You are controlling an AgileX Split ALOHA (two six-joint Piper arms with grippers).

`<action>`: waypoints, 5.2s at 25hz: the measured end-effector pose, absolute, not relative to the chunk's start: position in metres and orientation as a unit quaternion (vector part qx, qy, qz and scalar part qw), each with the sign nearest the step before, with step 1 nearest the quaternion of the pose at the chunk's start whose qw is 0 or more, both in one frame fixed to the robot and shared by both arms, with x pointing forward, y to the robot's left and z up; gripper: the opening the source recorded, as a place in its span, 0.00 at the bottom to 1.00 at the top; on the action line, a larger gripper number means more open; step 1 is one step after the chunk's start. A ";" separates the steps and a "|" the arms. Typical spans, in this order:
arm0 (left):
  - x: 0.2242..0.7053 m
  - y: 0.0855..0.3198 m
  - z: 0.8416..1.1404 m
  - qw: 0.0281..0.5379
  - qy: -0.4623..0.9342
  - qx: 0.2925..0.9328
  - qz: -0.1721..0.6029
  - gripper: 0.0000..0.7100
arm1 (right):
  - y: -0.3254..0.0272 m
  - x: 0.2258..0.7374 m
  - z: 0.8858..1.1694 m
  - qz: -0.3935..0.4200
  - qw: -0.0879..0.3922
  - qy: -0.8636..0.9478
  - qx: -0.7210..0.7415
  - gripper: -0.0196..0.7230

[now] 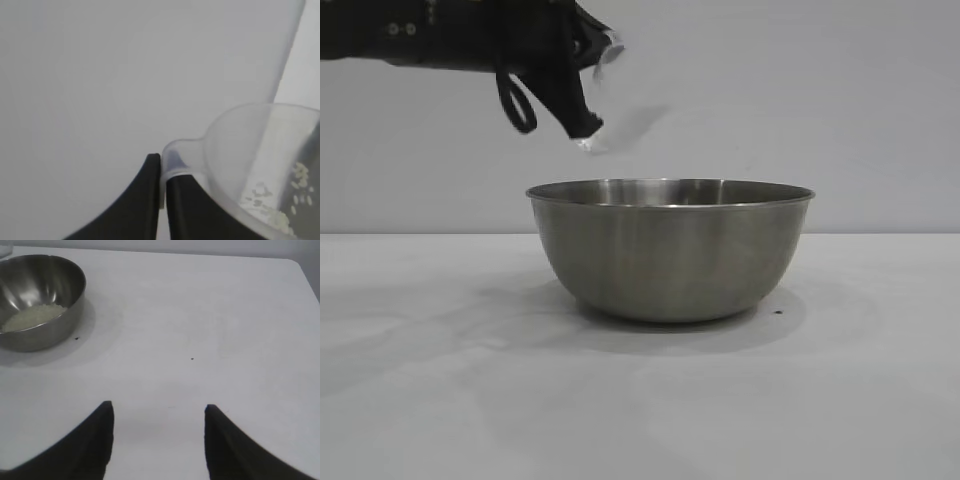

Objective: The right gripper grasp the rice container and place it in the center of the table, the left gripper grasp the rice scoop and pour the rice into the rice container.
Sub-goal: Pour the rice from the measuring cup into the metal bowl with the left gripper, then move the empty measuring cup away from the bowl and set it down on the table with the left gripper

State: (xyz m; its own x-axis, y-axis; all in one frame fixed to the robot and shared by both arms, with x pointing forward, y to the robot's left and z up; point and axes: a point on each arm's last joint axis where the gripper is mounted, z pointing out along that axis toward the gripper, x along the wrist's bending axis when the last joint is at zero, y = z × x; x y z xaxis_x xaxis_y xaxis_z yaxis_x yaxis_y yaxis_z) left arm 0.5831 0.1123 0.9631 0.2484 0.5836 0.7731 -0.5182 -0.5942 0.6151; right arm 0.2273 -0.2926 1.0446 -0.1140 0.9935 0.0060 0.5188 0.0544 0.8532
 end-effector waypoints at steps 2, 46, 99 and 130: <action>0.584 0.116 0.968 0.464 0.065 0.641 0.607 0.00 | -0.293 0.227 1.045 0.367 0.324 0.650 0.582 0.54; 0.508 0.200 0.923 0.463 0.519 0.547 0.467 0.00 | -0.293 0.227 1.045 0.367 0.324 0.650 0.582 0.54; 0.506 0.184 0.860 0.431 0.591 0.555 0.395 0.00 | -0.293 0.227 1.045 0.367 0.324 0.650 0.582 0.54; 0.532 0.193 0.851 0.428 0.583 0.558 0.408 0.00 | -0.293 0.227 1.045 0.367 0.324 0.650 0.582 0.54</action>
State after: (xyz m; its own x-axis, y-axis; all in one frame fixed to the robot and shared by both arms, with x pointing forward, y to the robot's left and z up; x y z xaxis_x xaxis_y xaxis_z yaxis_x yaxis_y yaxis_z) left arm 0.5320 0.1933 0.8509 -0.0115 0.9989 -0.0444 0.3007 0.0458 0.9526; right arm 0.2273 -0.2926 1.0446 -0.1140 0.9935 0.0060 0.5188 0.0544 0.8532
